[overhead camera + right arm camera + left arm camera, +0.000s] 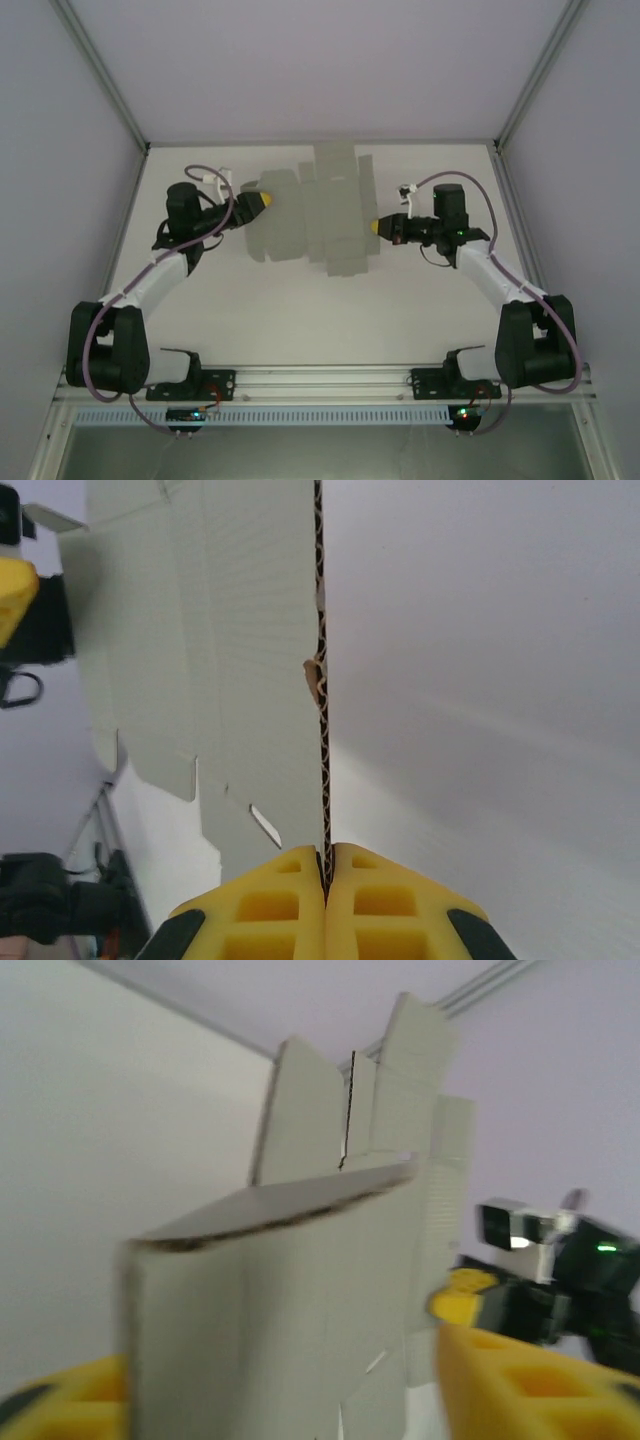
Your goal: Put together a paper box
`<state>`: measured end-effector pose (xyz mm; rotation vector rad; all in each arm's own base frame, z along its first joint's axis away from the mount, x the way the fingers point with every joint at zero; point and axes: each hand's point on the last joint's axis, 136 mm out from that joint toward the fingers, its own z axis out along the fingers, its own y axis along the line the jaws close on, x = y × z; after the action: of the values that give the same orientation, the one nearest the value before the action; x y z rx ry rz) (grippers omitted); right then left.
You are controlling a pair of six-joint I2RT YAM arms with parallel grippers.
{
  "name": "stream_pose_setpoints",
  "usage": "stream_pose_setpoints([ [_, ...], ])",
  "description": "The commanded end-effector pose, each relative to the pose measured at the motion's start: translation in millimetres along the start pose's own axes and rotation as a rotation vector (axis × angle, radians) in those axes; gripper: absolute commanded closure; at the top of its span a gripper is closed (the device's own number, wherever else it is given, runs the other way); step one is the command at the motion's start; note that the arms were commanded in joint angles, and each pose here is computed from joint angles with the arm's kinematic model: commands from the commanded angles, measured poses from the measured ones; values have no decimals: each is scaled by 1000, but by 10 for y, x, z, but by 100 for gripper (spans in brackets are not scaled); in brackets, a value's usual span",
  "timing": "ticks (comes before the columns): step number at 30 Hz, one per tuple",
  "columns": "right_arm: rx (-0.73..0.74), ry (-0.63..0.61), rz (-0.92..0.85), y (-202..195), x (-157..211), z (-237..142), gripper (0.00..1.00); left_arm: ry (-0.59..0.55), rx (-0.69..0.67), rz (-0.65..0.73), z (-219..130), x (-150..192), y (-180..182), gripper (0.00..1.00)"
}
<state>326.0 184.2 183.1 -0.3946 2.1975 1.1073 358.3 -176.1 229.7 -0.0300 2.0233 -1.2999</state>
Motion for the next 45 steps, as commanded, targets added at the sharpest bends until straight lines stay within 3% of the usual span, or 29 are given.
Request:
stream_pose_setpoints([
  [1, 252, 133, -200, -188, 146, 46, 100, -3, -377, 58, -243, 46, 559, 0],
  [4, 470, 264, -392, -388, 232, 146, 100, -3, -577, 77, -474, 94, 838, 0],
  [8, 682, 289, -684, -524, 15, 294, 100, 30, -598, 74, -492, 114, 841, 0],
  [14, 939, 381, -1328, -559, -203, 732, 100, 83, -268, 106, -65, -6, 303, 0],
  [18, 1030, 299, -1616, -394, -396, 1013, 100, 118, -167, 126, 170, -121, -5, 0],
  [23, 986, 302, -1630, -326, -344, 1164, 100, 209, -136, 123, 518, -119, -91, 0],
  [32, 922, 264, -1560, -270, -282, 1133, 100, 348, -207, 5, 866, 114, 302, 28],
  [37, 918, 231, -1506, -261, -328, 1101, 100, 417, -286, -32, 917, 341, 553, 34],
  [45, 875, 183, -1442, -192, -220, 1161, 100, 439, -96, -70, 1152, 521, 362, 42],
])
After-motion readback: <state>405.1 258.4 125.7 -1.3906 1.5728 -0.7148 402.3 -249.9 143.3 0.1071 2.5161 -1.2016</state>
